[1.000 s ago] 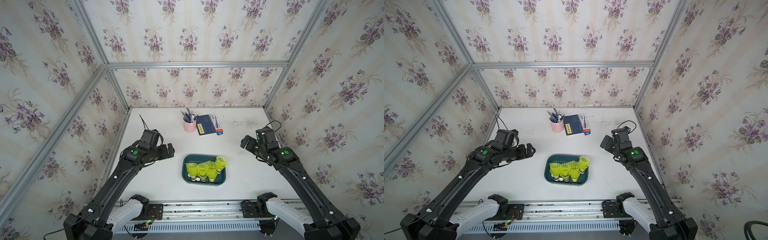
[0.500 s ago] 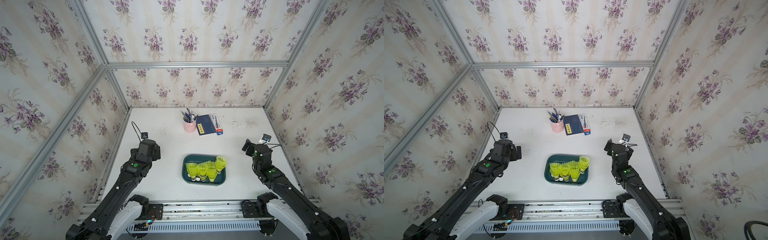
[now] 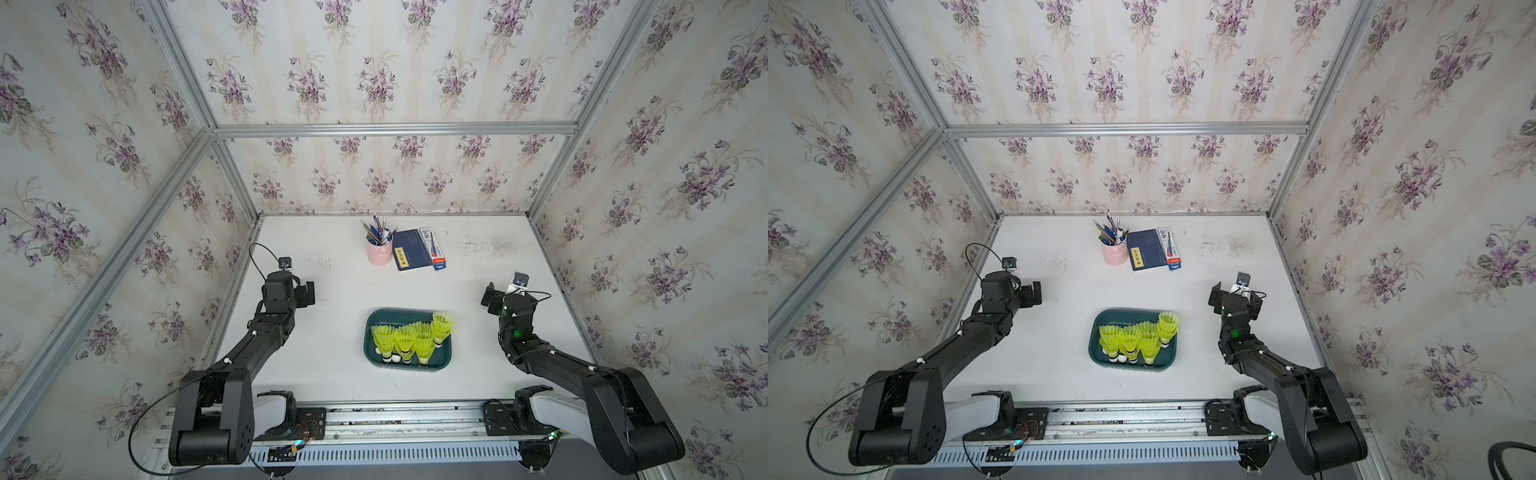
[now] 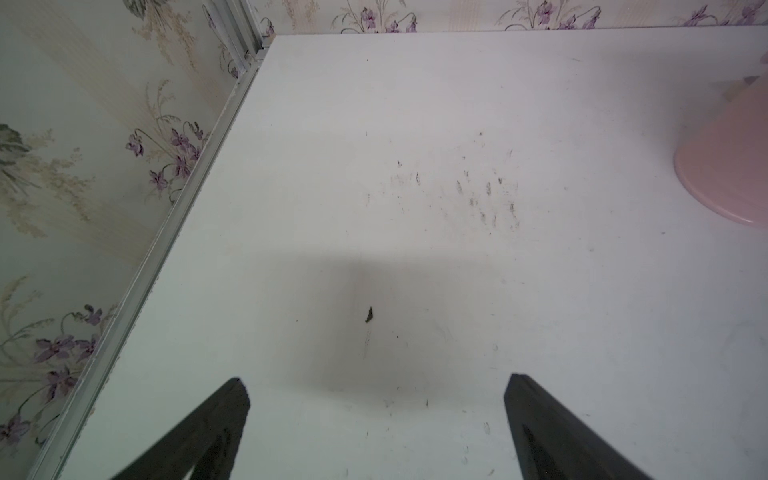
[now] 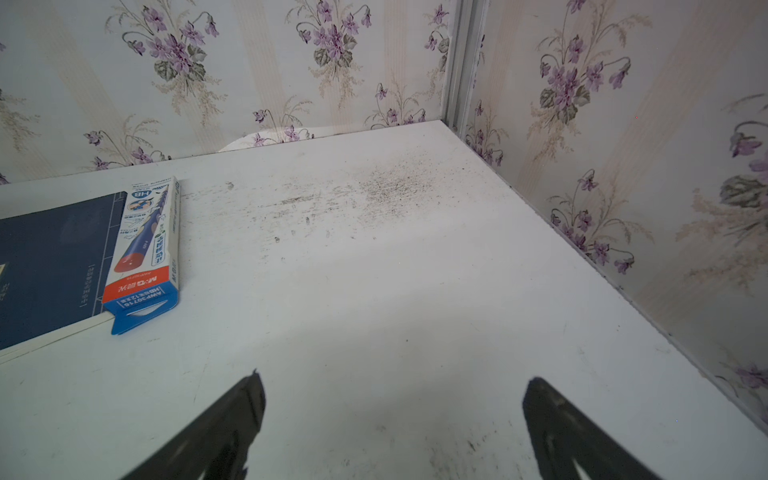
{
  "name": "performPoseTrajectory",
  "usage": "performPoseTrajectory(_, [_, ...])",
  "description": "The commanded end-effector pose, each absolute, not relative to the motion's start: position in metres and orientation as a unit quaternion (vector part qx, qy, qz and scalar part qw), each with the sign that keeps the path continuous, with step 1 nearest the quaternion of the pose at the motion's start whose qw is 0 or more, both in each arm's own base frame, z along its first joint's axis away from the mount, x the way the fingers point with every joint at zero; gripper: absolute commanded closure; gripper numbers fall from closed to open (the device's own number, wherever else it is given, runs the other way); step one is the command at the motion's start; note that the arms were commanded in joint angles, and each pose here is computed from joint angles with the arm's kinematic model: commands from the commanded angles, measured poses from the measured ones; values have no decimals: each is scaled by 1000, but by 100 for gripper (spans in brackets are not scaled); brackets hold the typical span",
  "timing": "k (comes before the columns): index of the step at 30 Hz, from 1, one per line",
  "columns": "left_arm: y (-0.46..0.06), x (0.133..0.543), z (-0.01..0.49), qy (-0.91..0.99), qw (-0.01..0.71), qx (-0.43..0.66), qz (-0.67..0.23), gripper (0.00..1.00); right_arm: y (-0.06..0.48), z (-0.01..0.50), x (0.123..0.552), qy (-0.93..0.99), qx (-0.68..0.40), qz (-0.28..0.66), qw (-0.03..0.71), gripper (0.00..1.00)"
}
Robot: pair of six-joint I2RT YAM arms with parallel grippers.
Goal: Put the shuttlecocks into the storage box
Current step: Reset both arms
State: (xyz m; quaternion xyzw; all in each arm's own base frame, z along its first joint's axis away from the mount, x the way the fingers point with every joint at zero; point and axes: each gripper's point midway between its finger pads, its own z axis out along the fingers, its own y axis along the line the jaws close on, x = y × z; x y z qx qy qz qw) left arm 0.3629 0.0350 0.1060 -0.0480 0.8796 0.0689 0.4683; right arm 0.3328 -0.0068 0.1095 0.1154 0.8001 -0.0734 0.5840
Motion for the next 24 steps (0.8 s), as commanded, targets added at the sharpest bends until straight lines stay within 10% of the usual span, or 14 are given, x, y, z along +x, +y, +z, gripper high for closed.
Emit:
performPoseTrajectory(1, [25,385,123,853,520,-17,47,0,-2,135,345,763,103,-46,637,0])
performPoseTrajectory(24, [25,394,92,838,543,-15,54,0,-1,130,365,734,50,-12,677,0])
